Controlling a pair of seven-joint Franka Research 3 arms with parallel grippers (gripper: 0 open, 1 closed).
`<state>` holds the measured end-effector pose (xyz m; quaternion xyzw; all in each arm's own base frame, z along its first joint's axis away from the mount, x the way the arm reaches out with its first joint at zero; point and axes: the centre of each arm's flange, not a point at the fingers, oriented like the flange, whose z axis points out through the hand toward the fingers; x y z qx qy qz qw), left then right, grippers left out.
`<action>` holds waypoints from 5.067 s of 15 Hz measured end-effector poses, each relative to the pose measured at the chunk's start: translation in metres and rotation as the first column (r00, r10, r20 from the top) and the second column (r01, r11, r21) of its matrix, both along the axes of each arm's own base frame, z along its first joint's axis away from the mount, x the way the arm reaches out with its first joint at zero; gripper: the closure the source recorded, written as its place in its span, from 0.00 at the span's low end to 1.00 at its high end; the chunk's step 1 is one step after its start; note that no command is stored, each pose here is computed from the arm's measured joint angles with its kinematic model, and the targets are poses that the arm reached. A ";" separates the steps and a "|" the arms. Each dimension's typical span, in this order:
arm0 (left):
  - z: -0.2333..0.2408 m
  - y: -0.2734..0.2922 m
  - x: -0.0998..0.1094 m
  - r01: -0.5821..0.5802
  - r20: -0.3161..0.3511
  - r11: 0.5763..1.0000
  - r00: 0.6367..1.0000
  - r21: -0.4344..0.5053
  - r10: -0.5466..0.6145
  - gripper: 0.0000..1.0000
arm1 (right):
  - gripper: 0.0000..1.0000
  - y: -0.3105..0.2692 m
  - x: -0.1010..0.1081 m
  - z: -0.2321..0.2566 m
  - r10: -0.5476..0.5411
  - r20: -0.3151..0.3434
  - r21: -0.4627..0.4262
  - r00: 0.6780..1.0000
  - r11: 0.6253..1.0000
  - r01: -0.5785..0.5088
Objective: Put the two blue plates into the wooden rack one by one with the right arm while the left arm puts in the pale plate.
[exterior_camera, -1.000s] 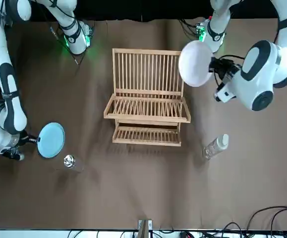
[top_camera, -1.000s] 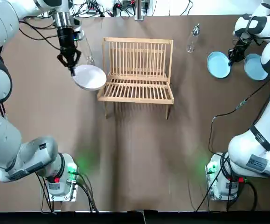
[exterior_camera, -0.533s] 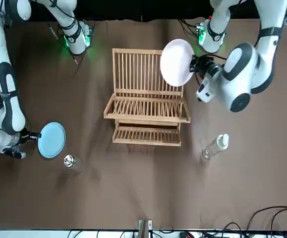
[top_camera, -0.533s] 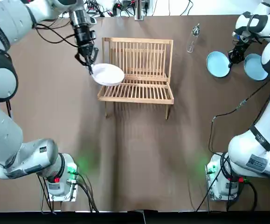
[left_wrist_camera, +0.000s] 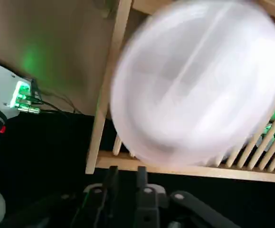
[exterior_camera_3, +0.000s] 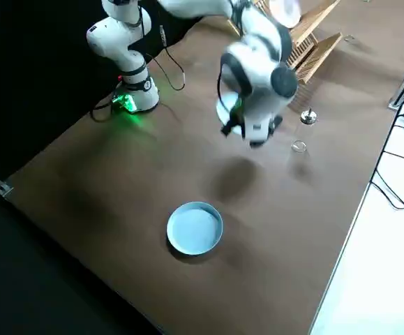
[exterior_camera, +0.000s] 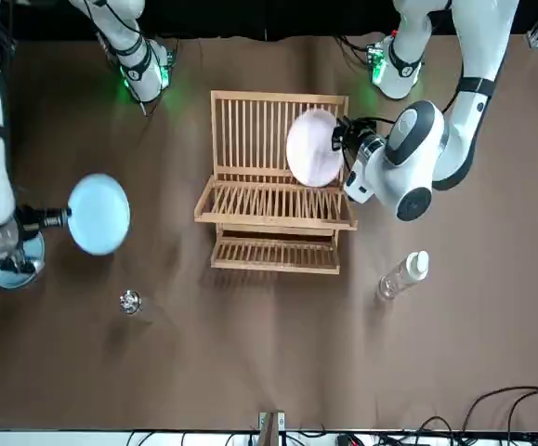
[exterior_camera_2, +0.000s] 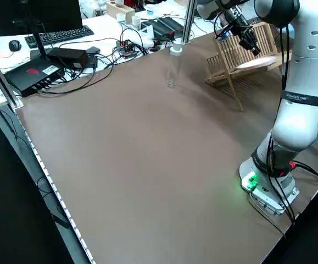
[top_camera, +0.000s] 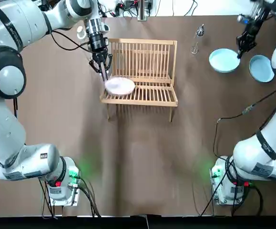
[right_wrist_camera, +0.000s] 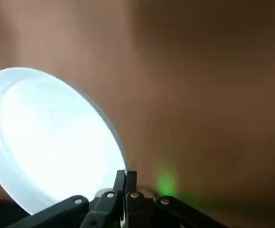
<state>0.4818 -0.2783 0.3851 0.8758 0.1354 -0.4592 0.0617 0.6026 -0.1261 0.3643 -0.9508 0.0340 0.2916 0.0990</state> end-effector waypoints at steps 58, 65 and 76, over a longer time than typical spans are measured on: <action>0.229 0.236 0.046 0.098 0.787 0.981 0.587 0.166 -0.192 0.00 | 0.31 -0.148 0.001 -0.012 0.068 0.454 -0.125 0.888 0.992 -0.012; 0.233 0.228 0.046 0.116 0.788 0.975 0.575 0.187 -0.220 0.00 | 0.30 -0.293 -0.086 -0.088 0.157 0.578 -0.239 0.801 0.971 -0.018; 0.245 0.222 0.048 0.121 0.809 0.975 0.543 0.188 -0.224 0.00 | 0.26 -0.338 -0.120 -0.157 0.125 0.614 -0.305 0.780 0.948 0.088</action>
